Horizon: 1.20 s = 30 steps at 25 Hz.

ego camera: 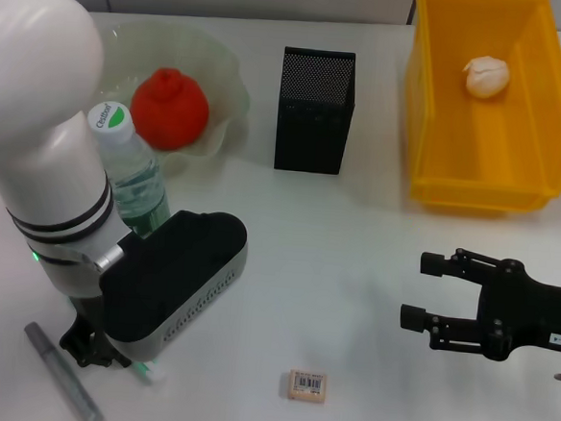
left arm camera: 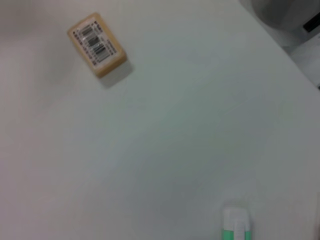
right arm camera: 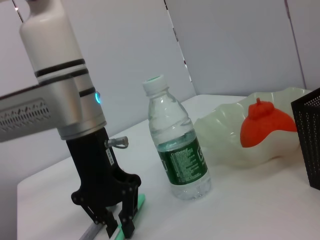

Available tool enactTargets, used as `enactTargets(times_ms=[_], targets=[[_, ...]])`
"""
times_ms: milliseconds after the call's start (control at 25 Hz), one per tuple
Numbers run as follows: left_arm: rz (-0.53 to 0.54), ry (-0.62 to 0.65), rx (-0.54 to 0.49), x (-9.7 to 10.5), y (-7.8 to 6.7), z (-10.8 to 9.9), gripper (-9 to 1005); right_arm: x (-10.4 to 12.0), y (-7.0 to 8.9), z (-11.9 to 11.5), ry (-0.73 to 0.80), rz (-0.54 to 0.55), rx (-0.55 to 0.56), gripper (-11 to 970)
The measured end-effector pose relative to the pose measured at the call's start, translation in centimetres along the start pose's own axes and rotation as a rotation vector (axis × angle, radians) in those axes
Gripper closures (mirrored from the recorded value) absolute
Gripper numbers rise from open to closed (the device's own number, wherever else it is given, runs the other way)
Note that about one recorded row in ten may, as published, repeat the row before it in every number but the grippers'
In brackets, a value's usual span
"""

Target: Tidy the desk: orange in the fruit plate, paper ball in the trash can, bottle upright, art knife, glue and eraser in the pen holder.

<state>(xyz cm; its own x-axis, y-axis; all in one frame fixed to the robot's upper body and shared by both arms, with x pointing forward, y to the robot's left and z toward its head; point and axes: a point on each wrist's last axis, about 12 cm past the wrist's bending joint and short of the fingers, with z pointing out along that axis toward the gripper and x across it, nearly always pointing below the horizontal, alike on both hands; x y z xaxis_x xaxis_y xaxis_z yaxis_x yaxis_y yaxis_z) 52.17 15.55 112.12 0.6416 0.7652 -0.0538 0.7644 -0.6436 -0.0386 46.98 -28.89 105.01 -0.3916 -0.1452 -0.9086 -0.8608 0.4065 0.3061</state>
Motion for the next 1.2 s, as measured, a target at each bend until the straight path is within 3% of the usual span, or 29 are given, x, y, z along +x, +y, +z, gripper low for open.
enactTargets(times_ms=[200, 280, 320, 440, 480, 520, 760, 840, 880, 960, 1080, 1200], targets=[[-0.016, -0.066, -0.035, 0.0, -0.1, -1.9, 800, 0.0, 0.0, 0.0, 0.001, 0.001, 0.002, 115], [-0.038, -0.203, -0.092, 0.4, -0.2, -4.6, 799, 0.0, -0.1, 0.0, 0.001, 0.001, 0.005, 115], [-0.038, -0.203, -0.092, 0.4, -0.2, -4.6, 799, 0.0, -0.1, 0.0, 0.001, 0.001, 0.005, 115], [-0.058, -0.363, -0.148, 0.7, -0.3, -6.9, 799, 0.0, -0.1, 0.0, 0.002, 0.002, 0.008, 114], [-0.066, -0.479, -0.211, 0.7, -0.2, -8.4, 799, 0.0, -0.1, 0.0, 0.002, 0.002, 0.011, 114], [-0.066, -0.479, -0.211, 0.7, -0.2, -8.4, 799, 0.0, -0.1, 0.0, 0.002, 0.002, 0.011, 114], [-0.104, -0.827, -0.5, 0.4, 0.7, -12.0, 800, 0.0, -0.2, -0.2, -0.005, 0.003, 0.023, 115], [-0.166, -0.961, -0.659, 0.7, 1.4, -13.0, 800, 0.0, -0.3, -0.3, -0.012, 0.005, 0.032, 115], [-0.256, -1.086, -0.799, 1.3, 2.4, -13.6, 800, 0.1, -0.3, -0.3, -0.016, 0.008, 0.035, 115], [-0.284, -1.122, -0.834, 1.5, 2.7, -13.7, 800, 0.2, -0.3, -0.4, -0.019, 0.011, 0.037, 115], [-0.392, -1.248, -0.941, 2.0, 4.7, -12.8, 799, 0.2, -0.3, -0.4, -0.02, 0.005, 0.038, 114], [-0.475, -1.28, -1.009, 1.9, 6.7, -11.2, 799, 0.2, -0.3, -0.3, -0.021, 0.002, 0.039, 114]])
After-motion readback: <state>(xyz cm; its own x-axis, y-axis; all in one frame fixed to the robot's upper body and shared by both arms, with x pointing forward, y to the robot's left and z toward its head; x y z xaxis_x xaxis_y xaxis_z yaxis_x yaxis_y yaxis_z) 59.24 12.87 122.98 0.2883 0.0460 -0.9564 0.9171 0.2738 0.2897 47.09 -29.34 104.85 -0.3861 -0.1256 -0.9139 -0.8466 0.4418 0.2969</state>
